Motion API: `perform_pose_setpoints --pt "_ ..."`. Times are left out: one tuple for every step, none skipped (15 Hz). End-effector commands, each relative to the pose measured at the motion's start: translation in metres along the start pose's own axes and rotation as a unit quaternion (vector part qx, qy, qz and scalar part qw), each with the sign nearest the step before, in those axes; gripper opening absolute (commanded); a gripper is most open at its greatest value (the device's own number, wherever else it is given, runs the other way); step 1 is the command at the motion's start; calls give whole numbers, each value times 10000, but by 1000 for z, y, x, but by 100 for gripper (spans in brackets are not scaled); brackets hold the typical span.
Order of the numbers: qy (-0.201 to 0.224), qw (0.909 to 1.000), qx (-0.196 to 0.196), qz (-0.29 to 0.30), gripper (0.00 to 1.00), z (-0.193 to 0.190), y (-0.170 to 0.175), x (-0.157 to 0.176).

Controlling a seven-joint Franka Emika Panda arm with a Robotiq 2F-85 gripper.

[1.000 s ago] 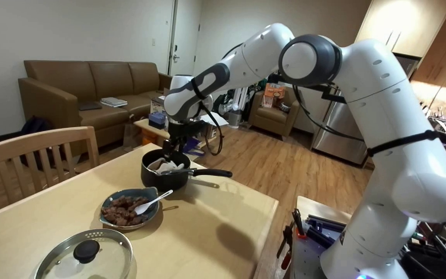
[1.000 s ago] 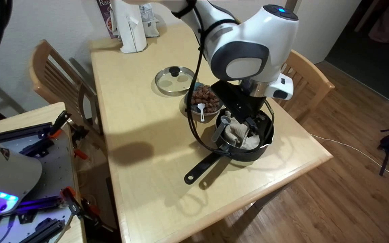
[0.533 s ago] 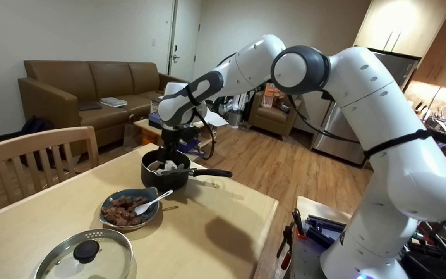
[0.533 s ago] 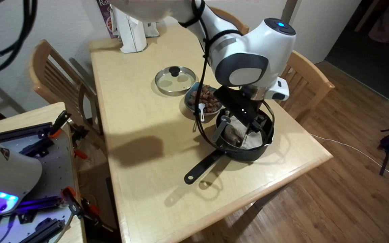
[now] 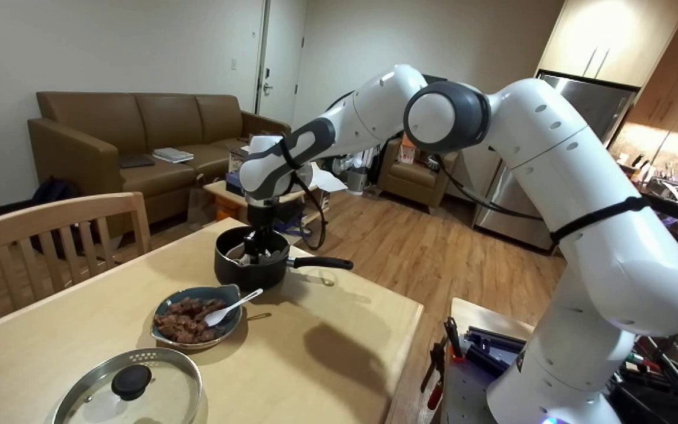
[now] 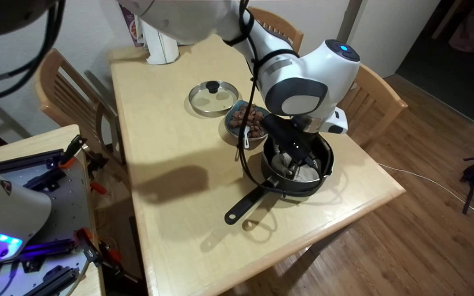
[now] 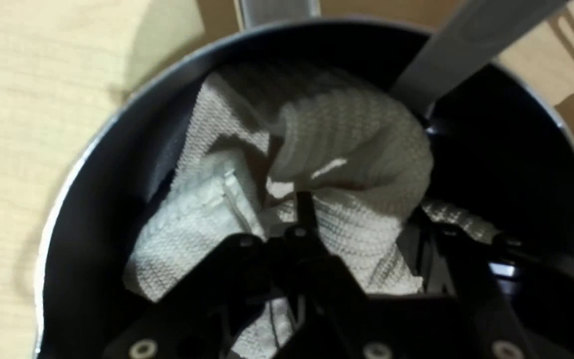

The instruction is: Take the towel out of the pot and put it on the table

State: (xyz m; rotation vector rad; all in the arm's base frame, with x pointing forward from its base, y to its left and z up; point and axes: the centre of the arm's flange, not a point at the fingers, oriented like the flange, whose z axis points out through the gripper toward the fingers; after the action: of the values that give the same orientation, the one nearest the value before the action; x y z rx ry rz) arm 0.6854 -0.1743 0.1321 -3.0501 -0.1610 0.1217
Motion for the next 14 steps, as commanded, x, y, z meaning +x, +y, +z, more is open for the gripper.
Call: perform_pose_setpoints --pt "-84 9999 -88 57 14 -7 14 3" --pt "-66 9999 -106 90 7 -12 16 3" --pt "-27 9998 -133 142 3 -20 18 3" --pt "26 9997 -164 174 0 -28 20 3" --pt "80 9996 -191 187 0 -35 22 4" --pt "148 9994 -257 198 1 -42 23 4" --pt "195 9992 -303 196 3 -49 23 5" --pt "228 9990 -322 198 2 -55 23 5" --pt "268 9988 -344 200 2 -61 22 5" --pt "302 9987 -362 214 3 -70 19 4" --pt "362 9984 -385 186 3 -78 15 3" --pt "426 9982 -394 145 3 -87 11 3" --pt "515 9977 -419 94 3 -98 5 3" --pt "586 9975 -398 11 3 -108 -1 4"
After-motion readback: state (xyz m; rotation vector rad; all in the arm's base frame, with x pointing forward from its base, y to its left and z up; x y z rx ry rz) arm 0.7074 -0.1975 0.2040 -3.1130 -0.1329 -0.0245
